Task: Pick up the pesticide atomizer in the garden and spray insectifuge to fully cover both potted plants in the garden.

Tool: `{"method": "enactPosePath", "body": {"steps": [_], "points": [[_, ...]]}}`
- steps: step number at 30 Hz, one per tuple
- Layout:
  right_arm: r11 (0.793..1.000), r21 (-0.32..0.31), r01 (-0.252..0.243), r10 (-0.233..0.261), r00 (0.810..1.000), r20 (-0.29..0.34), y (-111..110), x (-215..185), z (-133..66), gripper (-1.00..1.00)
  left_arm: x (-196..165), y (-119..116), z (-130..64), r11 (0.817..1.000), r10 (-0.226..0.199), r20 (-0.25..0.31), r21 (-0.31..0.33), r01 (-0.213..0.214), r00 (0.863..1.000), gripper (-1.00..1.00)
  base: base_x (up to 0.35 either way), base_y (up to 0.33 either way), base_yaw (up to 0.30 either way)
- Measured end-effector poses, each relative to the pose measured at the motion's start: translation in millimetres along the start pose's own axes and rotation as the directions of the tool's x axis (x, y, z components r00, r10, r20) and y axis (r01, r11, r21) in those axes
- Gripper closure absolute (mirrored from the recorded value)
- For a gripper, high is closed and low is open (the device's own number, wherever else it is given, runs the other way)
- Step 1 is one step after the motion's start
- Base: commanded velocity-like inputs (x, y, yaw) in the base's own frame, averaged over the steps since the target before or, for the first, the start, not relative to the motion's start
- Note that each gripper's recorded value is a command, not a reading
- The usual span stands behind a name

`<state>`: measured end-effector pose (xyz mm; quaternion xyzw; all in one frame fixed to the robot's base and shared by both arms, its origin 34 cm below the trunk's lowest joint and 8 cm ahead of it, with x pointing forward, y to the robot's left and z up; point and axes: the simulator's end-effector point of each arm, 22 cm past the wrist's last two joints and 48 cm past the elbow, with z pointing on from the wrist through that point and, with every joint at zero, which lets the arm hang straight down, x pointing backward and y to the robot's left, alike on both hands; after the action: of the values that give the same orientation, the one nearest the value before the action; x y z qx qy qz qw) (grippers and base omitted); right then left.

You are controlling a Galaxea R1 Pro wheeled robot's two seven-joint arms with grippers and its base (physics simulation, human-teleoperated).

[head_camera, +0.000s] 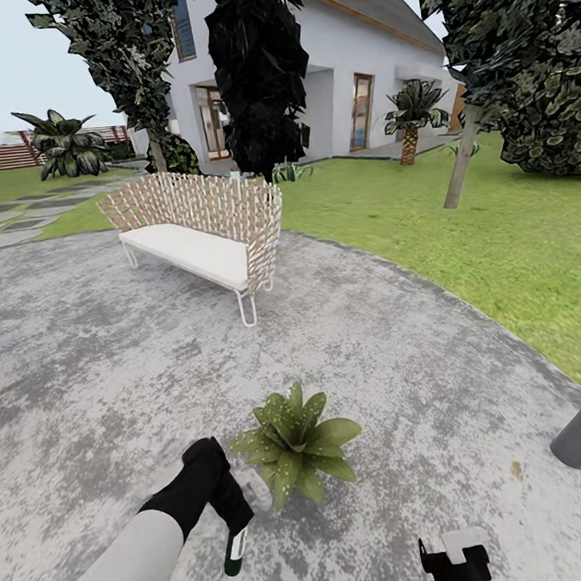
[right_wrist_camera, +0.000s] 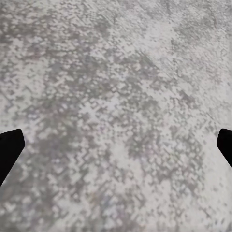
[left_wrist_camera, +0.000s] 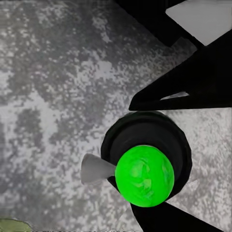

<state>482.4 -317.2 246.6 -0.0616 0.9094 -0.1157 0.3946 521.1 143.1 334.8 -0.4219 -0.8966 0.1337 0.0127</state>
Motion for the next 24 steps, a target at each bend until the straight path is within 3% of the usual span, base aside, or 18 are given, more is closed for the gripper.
{"method": "enactPosePath", "body": {"steps": [2, 6, 10, 14, 19, 24], "points": [[1.000, 0.000, 0.000, 0.000, 1.000, 0.000, 0.1, 0.0, 0.0, -1.00, 9.0, 9.4, -1.6, 1.000, -0.009, -0.011, -0.014, 0.009, 1.000, 1.00, 0.000, 0.000, 0.000], [1.000, 0.000, 0.000, 0.000, 1.000, 0.000, 0.1, 0.0, 0.0, -1.00, 67.4, 62.6, -14.8, 0.993, -0.082, -0.065, -0.090, 0.076, 0.995, 1.00, 0.000, 0.000, 0.000], [1.000, 0.000, 0.000, 0.000, 1.000, 0.000, 0.0, 0.0, 0.0, -1.00, 86.8, 85.3, -21.1, 0.985, -0.102, -0.085, -0.151, 0.089, 0.991, 1.00, 0.000, 0.000, 0.000], [1.000, 0.000, 0.000, 0.000, 1.000, 0.000, -0.1, 0.1, 0.0, -1.00, 79.8, 82.8, -15.7, 0.982, -0.094, -0.082, -0.170, 0.079, 0.992, 1.00, 0.000, 0.000, 0.000], [1.000, 0.000, 0.000, 0.000, 1.000, 0.000, -0.1, 0.0, 0.0, -1.00, 36.0, 55.4, -6.6, 0.987, -0.043, -0.044, -0.160, 0.035, 0.998, 1.00, 0.000, 0.000, 0.000], [1.000, 0.000, 0.000, 0.000, 1.000, 0.000, 0.0, 0.0, 0.0, -1.00, 51.5, 71.2, -12.1, 0.982, -0.062, -0.057, -0.184, 0.051, 0.996, 1.00, 0.000, 0.000, 0.000]]}}
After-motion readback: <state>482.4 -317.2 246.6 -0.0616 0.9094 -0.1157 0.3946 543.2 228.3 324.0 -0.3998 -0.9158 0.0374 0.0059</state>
